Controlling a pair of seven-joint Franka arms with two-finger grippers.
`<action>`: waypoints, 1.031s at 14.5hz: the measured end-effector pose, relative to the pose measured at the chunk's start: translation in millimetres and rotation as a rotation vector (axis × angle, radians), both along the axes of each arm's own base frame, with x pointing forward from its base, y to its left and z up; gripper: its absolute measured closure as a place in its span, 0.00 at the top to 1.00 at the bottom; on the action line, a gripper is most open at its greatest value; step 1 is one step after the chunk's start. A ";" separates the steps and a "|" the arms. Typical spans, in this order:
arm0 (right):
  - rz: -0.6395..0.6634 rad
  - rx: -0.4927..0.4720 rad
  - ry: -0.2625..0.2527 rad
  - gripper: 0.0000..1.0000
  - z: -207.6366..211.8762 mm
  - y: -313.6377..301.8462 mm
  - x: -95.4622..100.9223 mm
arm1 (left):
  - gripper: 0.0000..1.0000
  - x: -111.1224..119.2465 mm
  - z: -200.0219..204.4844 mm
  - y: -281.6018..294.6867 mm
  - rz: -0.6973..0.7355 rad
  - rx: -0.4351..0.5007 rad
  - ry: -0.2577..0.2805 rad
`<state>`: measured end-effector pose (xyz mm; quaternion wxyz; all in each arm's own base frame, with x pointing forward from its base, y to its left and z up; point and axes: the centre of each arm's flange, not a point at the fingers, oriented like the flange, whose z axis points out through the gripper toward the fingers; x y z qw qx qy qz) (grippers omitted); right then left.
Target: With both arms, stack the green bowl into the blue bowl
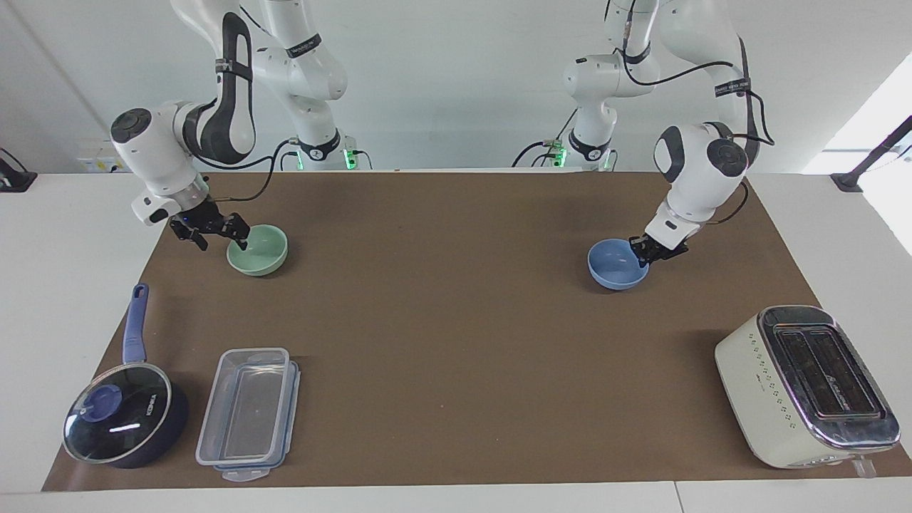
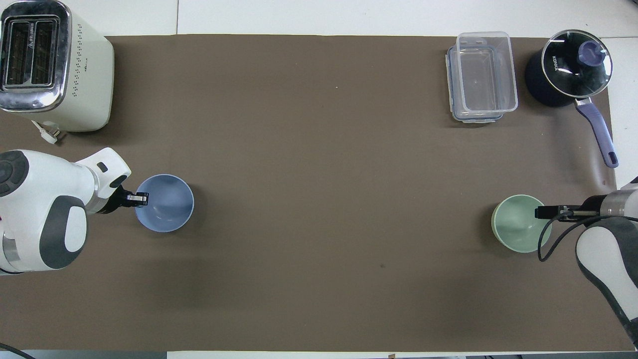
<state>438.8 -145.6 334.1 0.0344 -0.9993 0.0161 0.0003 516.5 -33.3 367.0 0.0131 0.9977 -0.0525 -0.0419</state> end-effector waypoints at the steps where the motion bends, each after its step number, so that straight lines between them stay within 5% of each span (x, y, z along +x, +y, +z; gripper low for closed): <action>1: 0.001 0.000 0.002 1.00 -2.9 0.9 -1.5 | 0.04 11.5 17.1 -7.4 0.029 -0.003 0.022; 3: 0.004 0.001 0.007 0.96 -7.5 3.4 -4.2 | 0.04 32.2 49.8 -55.9 0.104 -0.036 0.038; 5: 0.007 0.000 0.007 0.89 -9.1 4.8 -4.9 | 0.04 29.6 59.0 -135.3 0.132 -0.043 0.039; 9: 0.007 0.000 0.007 0.38 -9.3 5.0 -5.1 | 0.04 -29.8 37.6 -280.4 0.161 -0.081 0.033; 12: 0.006 -0.005 -0.010 0.04 -2.1 3.6 -1.9 | 0.04 -67.3 8.0 -337.1 0.162 -0.095 0.028; 15: 0.016 -0.011 -0.038 0.04 31.0 3.9 11.1 | 0.04 -85.3 -24.3 -366.2 0.150 -0.082 0.039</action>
